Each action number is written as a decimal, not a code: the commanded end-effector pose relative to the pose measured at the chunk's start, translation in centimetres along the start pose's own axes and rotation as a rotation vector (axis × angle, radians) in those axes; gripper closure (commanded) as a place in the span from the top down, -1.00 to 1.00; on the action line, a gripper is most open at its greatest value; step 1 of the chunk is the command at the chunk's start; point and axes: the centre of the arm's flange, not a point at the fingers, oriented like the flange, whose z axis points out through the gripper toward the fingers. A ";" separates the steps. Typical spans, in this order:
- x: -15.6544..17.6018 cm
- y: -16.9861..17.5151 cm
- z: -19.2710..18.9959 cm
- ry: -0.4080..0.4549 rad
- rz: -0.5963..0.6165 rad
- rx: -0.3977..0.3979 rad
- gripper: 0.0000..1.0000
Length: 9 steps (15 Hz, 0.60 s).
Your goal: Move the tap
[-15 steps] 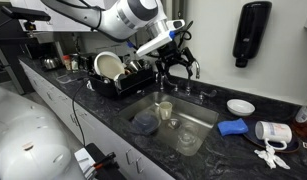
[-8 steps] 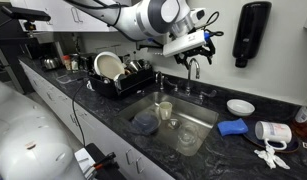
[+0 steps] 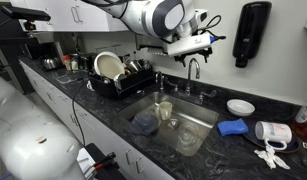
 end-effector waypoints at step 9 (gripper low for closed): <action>1.7 2.4 3.4 0.233 -0.287 0.117 1.00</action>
